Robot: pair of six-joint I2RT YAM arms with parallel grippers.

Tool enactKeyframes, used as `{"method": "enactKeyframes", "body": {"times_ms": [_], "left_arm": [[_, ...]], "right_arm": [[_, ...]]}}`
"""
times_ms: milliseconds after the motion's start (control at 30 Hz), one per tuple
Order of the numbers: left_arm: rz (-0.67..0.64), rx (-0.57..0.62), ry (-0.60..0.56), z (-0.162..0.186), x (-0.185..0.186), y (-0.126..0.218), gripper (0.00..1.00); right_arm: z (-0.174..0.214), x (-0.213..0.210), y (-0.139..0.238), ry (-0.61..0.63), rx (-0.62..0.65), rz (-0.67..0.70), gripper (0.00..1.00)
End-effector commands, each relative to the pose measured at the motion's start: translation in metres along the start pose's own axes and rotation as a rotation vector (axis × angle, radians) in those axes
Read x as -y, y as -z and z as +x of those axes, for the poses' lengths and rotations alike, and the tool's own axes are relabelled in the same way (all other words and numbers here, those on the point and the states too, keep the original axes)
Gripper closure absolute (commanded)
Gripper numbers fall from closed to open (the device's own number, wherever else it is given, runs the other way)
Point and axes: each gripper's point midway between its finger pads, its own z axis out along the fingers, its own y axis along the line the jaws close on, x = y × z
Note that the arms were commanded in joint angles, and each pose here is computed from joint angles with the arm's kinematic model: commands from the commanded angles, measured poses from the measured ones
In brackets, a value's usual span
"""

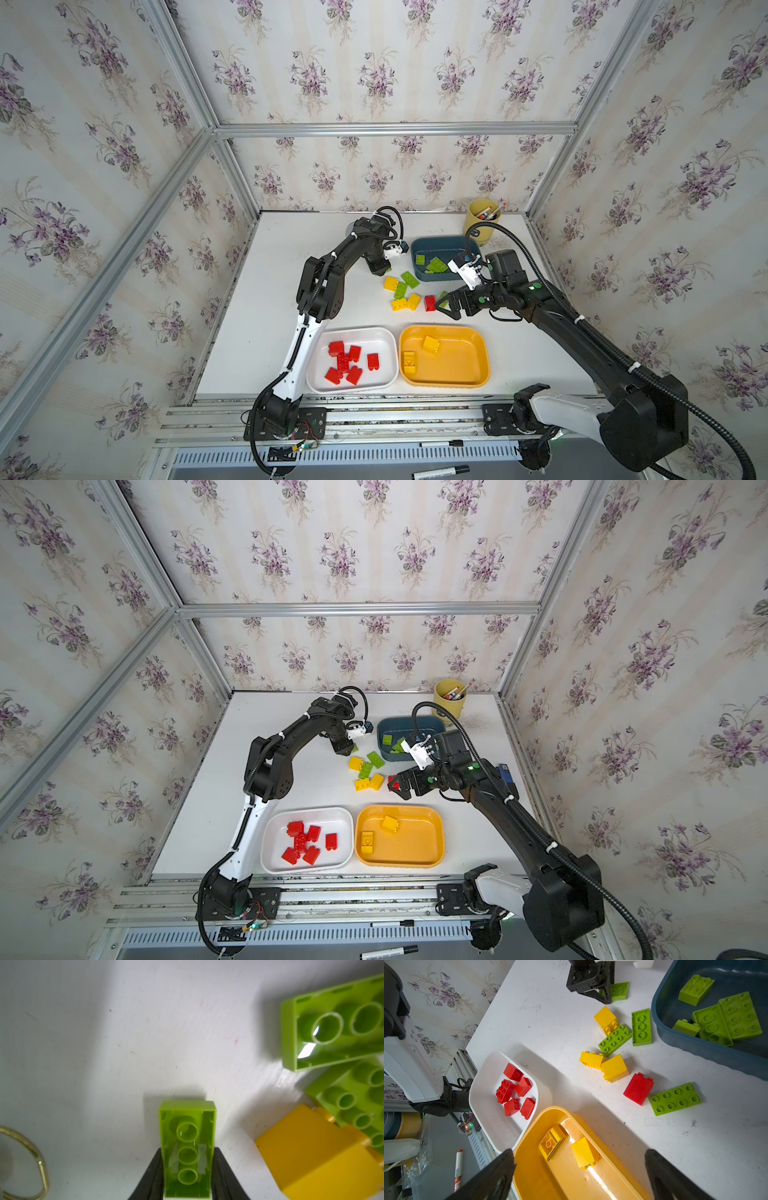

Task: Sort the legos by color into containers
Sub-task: 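Carry the green brick with the left gripper into the teal tub and release, then lower the right gripper onto a yellow brick and grasp while the left arm withdraws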

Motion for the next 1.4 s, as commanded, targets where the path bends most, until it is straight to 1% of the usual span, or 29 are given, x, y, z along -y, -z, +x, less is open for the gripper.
{"method": "enactKeyframes", "body": {"times_ms": [0,133,233,367,433,467,533,600,667,733,833,933,1000,1033,1067,1100,1133,1167,1200,1233,1267,1367], "left_arm": [[-0.026,0.031,0.000,-0.007,-0.003,0.022,0.72],[-0.053,0.070,0.024,-0.014,-0.007,0.046,0.73],[-0.035,0.145,0.076,-0.024,0.000,0.075,0.73],[0.019,0.283,0.155,-0.047,0.022,0.125,0.72],[0.044,0.339,0.190,-0.061,0.035,0.145,0.72],[0.068,0.365,0.209,-0.068,0.044,0.152,0.68],[0.091,0.400,0.262,-0.081,0.054,0.162,0.66],[0.132,0.429,0.303,-0.094,0.065,0.164,0.67],[0.143,0.436,0.344,-0.107,0.070,0.156,0.68],[0.133,0.437,0.392,-0.118,0.069,0.150,0.69],[0.156,0.475,0.490,-0.138,0.065,0.135,0.71],[0.147,0.502,0.532,-0.155,0.065,0.121,0.71],[0.160,0.509,0.541,-0.163,0.069,0.110,0.69],[0.166,0.509,0.545,-0.166,0.070,0.106,0.66],[0.171,0.506,0.553,-0.166,0.070,0.103,0.57],[0.165,0.507,0.560,-0.166,0.069,0.104,0.40],[0.164,0.510,0.557,-0.165,0.069,0.107,0.28],[0.153,0.518,0.550,-0.165,0.068,0.114,0.17],[0.131,0.524,0.543,-0.162,0.066,0.121,0.12],[0.123,0.531,0.527,-0.161,0.066,0.128,0.10],[0.081,0.534,0.525,-0.156,0.060,0.136,0.09],[0.061,0.554,0.528,-0.142,0.055,0.162,0.07]], "right_arm": [[-0.008,-0.004,0.003,0.011,0.021,-0.010,0.00],[-0.012,-0.005,0.004,0.022,0.034,-0.007,0.00],[-0.015,-0.003,0.007,0.031,0.051,0.009,0.00],[-0.021,0.001,0.010,0.036,0.076,0.026,0.00],[-0.023,0.004,0.011,0.032,0.090,0.035,0.00],[-0.025,0.007,0.012,0.027,0.103,0.043,0.00],[-0.029,0.014,0.016,0.014,0.123,0.066,0.00],[-0.031,0.021,0.020,0.000,0.142,0.091,0.00],[-0.035,0.026,0.024,-0.004,0.165,0.109,0.00],[-0.036,0.027,0.029,-0.003,0.179,0.121,0.00],[-0.035,0.027,0.033,-0.003,0.192,0.130,0.00],[-0.032,0.026,0.034,-0.009,0.195,0.126,0.00],[-0.029,0.026,0.034,-0.015,0.197,0.131,0.00],[-0.028,0.026,0.034,-0.016,0.197,0.133,0.00],[-0.028,0.026,0.035,-0.014,0.196,0.133,0.00],[-0.027,0.026,0.034,-0.013,0.194,0.132,0.00],[-0.027,0.026,0.034,-0.011,0.193,0.128,0.00],[-0.026,0.025,0.033,-0.011,0.190,0.121,0.00],[-0.026,0.025,0.032,-0.011,0.190,0.116,0.00],[-0.026,0.024,0.031,-0.011,0.188,0.107,0.00],[-0.027,0.023,0.030,-0.012,0.188,0.097,0.00],[-0.031,0.019,0.026,-0.012,0.192,0.059,0.00]]}}
